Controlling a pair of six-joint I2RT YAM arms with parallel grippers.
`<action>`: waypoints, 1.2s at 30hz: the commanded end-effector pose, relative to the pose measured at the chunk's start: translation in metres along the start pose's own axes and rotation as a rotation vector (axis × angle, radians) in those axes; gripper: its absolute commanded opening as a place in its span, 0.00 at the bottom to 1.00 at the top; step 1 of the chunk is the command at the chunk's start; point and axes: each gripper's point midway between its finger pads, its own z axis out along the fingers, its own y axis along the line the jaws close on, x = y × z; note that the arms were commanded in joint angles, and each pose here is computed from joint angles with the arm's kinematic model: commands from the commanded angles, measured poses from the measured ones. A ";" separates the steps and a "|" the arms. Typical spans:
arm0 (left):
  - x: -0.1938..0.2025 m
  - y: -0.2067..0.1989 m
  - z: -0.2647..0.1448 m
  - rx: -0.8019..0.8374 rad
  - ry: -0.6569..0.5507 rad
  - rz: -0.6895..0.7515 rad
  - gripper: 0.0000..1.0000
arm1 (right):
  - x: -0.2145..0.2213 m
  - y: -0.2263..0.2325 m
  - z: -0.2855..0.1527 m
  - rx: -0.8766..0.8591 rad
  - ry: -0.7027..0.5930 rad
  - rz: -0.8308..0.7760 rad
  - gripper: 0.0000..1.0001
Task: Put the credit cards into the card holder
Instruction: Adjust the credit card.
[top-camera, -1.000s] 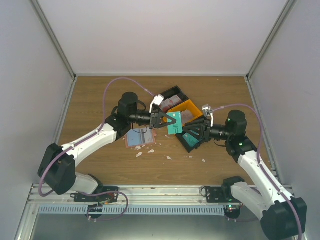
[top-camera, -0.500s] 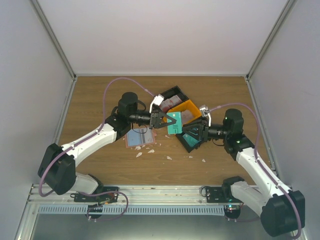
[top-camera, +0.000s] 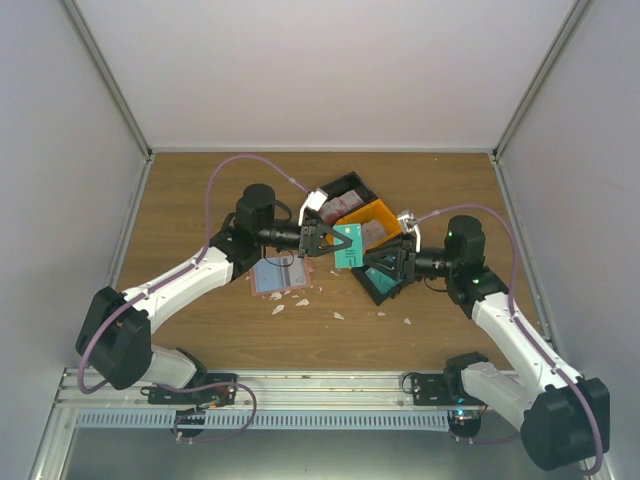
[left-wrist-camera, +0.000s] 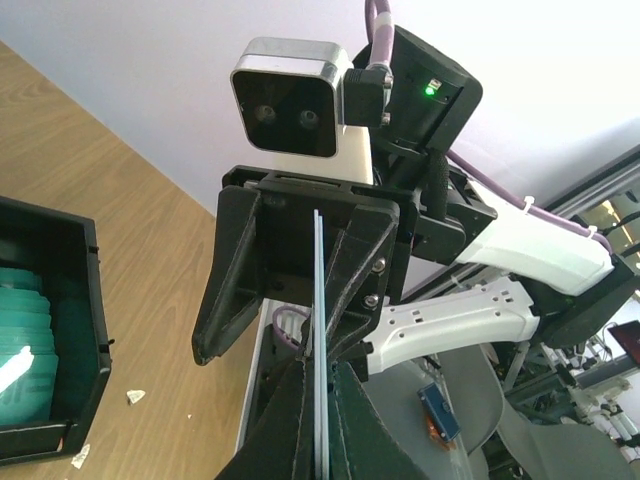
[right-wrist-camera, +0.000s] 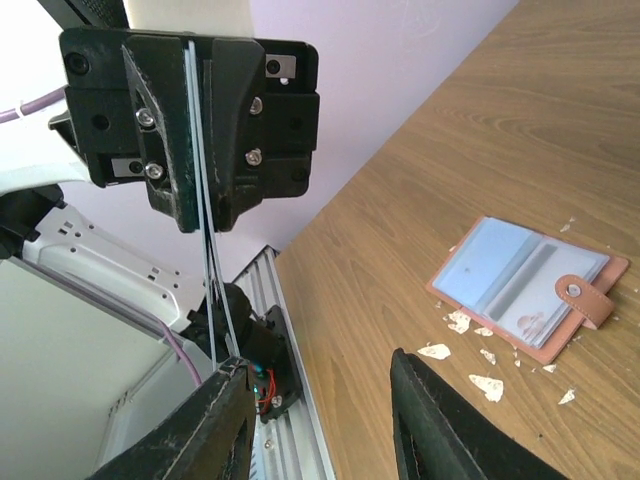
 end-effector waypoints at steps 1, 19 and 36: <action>-0.003 -0.013 0.003 0.048 0.008 0.064 0.00 | -0.010 0.009 0.003 -0.009 -0.001 -0.045 0.39; 0.000 -0.020 0.007 0.060 0.021 0.071 0.00 | -0.011 0.015 0.019 -0.043 0.035 -0.033 0.37; -0.014 0.000 -0.003 -0.002 -0.022 -0.077 0.02 | -0.038 0.047 0.014 -0.162 -0.047 0.033 0.01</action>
